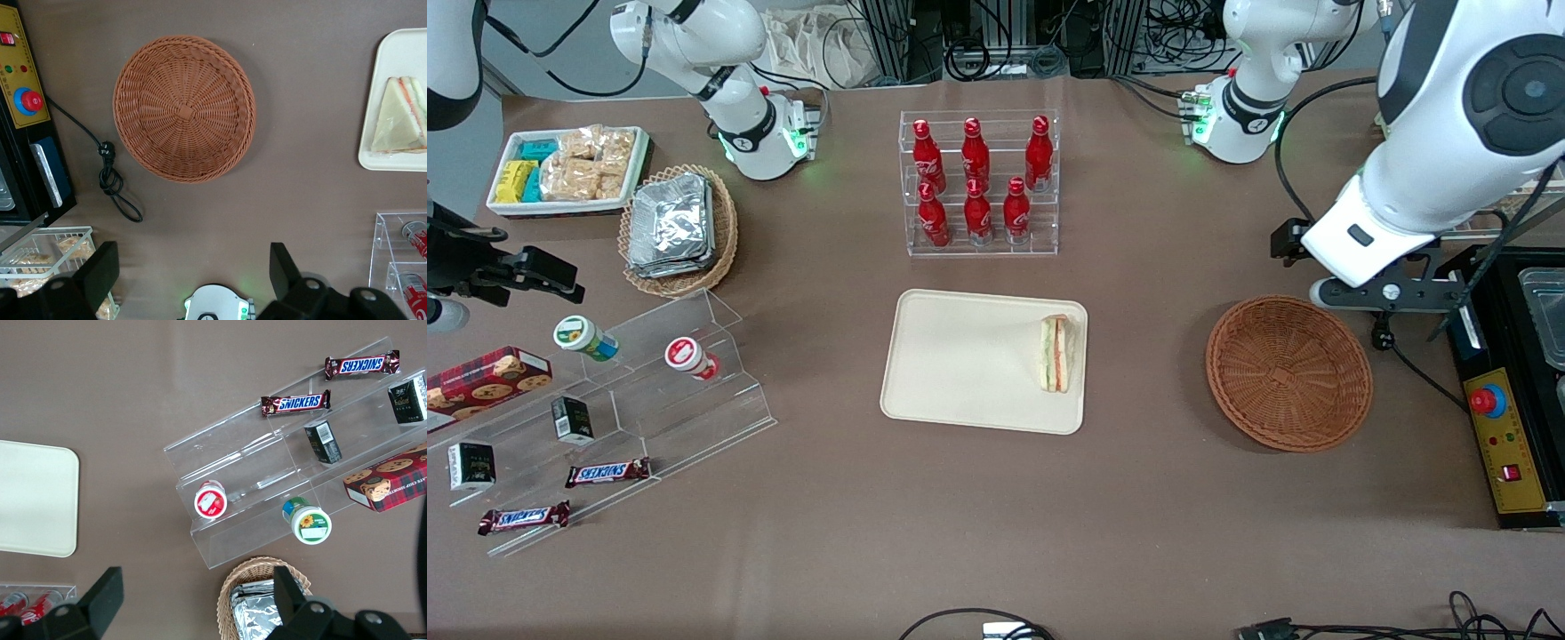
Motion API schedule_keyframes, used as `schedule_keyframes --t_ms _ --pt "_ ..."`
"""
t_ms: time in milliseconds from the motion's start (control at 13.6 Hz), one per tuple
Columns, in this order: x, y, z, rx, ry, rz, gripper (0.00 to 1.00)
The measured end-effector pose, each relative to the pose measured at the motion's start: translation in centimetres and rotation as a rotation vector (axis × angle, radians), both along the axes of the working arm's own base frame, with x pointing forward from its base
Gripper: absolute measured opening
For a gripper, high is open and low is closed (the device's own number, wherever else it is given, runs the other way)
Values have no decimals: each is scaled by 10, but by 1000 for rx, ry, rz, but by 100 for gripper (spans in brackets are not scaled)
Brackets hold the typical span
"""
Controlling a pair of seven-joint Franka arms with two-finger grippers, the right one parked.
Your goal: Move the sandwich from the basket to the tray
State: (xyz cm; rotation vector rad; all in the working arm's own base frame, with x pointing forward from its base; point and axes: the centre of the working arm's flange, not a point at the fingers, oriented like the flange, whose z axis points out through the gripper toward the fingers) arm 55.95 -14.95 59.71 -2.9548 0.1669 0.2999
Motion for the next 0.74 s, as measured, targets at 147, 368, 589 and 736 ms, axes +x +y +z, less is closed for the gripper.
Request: schedule_keyframes --t_ms 147,368,589,736 --pt "-4 0 -3 10 34 1 100" --pt "-6 2 -6 14 53 5 100" --pt "-5 18 -6 18 60 20 100" --pt "-5 46 -5 0 74 19 100"
